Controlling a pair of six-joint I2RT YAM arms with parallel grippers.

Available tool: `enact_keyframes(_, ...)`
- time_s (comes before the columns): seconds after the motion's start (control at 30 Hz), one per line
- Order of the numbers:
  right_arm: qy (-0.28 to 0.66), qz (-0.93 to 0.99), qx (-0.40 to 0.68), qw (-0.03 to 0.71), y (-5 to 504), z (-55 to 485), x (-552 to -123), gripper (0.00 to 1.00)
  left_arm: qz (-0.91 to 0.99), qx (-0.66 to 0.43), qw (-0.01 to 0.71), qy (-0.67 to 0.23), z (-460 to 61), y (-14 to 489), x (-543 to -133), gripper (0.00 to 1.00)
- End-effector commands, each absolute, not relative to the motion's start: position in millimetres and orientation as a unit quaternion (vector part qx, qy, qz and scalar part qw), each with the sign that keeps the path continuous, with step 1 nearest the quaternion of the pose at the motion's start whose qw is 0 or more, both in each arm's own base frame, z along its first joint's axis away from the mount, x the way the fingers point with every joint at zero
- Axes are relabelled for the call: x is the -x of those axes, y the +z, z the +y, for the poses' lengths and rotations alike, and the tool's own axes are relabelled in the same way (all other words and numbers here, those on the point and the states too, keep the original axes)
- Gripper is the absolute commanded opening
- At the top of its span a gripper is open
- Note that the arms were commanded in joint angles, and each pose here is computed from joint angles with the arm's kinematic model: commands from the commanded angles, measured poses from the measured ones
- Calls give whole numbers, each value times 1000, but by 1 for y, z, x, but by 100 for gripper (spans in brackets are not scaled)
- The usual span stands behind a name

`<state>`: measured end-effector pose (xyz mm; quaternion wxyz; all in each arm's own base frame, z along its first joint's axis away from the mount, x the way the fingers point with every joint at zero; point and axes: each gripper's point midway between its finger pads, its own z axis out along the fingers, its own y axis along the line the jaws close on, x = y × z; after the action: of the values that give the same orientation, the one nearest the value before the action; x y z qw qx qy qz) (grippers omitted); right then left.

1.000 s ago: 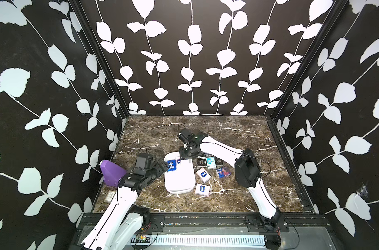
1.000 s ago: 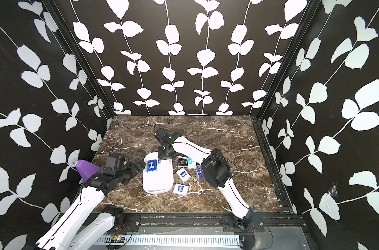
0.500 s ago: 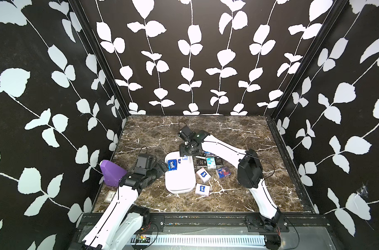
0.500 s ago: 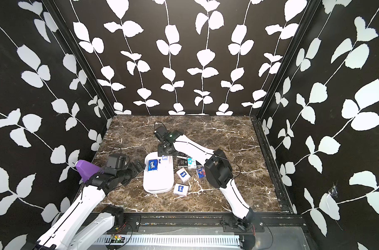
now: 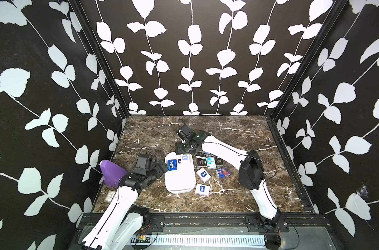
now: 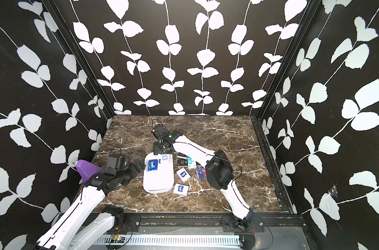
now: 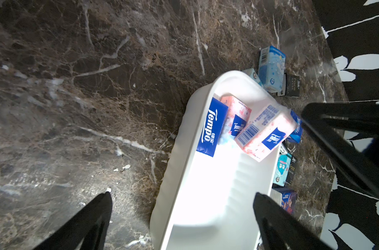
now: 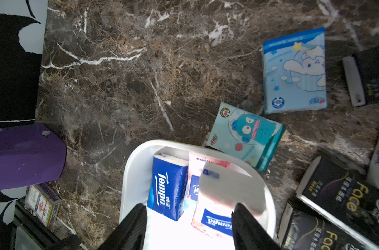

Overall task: Put the pocket tissues into the storage box
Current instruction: Place the pocket tissues in the storage box.

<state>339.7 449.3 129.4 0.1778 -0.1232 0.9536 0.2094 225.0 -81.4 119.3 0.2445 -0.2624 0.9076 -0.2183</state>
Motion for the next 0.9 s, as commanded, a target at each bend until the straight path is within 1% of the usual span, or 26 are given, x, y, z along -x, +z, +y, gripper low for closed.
enact_keyframes(0.0,216,954,126,165,116,459,-339,64,908,263,249,-209,-77,122,-223,99)
enact_keyframes(0.33,200,963,111,143,95,445,-330,64,908,265,249,-209,-77,120,-223,99)
enact_keyframes(0.5,211,959,119,148,109,445,-326,64,908,265,250,-209,-76,121,-221,99)
enact_keyframes(0.6,211,959,120,148,120,435,-317,64,908,265,252,-206,-74,122,-220,99)
enact_keyframes(0.7,224,961,103,126,118,427,-302,65,907,266,254,-206,-74,123,-220,99)
enact_keyframes(0.8,255,956,92,108,117,432,-292,64,907,266,253,-205,-74,122,-221,99)
enact_keyframes(0.87,246,959,93,106,113,432,-289,64,908,266,251,-206,-75,121,-221,99)
